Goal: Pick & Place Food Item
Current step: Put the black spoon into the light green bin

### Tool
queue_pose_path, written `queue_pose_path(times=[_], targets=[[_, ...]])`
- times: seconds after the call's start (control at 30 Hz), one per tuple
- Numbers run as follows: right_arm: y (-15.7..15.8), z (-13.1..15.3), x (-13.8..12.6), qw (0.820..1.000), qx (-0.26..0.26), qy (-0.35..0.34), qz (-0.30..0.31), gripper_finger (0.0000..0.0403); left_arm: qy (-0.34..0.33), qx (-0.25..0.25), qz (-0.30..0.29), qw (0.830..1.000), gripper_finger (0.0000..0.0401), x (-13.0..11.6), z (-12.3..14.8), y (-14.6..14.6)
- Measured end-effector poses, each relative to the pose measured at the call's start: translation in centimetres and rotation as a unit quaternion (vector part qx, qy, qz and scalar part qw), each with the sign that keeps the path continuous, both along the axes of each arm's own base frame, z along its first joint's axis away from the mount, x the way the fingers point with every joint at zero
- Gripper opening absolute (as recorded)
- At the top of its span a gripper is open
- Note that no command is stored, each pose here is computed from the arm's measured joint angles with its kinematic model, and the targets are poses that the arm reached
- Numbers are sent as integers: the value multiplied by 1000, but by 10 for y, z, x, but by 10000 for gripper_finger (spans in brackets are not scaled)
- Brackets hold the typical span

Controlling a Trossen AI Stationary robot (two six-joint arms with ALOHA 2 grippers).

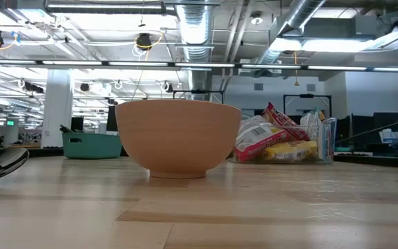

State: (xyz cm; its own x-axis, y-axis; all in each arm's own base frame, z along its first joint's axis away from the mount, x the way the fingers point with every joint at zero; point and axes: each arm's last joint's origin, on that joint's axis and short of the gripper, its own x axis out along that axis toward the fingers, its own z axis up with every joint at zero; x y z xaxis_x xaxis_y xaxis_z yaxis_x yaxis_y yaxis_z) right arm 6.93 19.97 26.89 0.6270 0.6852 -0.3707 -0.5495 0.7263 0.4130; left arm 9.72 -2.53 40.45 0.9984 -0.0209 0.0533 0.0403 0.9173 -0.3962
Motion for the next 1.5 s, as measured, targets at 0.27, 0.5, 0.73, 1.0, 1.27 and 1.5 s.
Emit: queue_pose_path(times=[0.27,0.5,0.73,1.0,1.27,1.5], targets=[[-31,29,-5,995,26,-87,-36,65,0,0,0,1000,103,0,0,0],[-45,39,-5,991,19,-131,-26,21,0,0,0,1000,103,0,0,0],[-45,39,0,991,16,-131,-6,5,0,0,0,1000,103,0,0,0],[-59,49,18,975,-23,-213,-54,1,0,0,0,1000,103,0,0,0],[-94,57,40,953,-58,-247,-166,1,0,0,0,1000,103,0,0,0],[-129,65,46,921,-89,-273,-262,1,0,0,0,1000,103,0,0,0]])
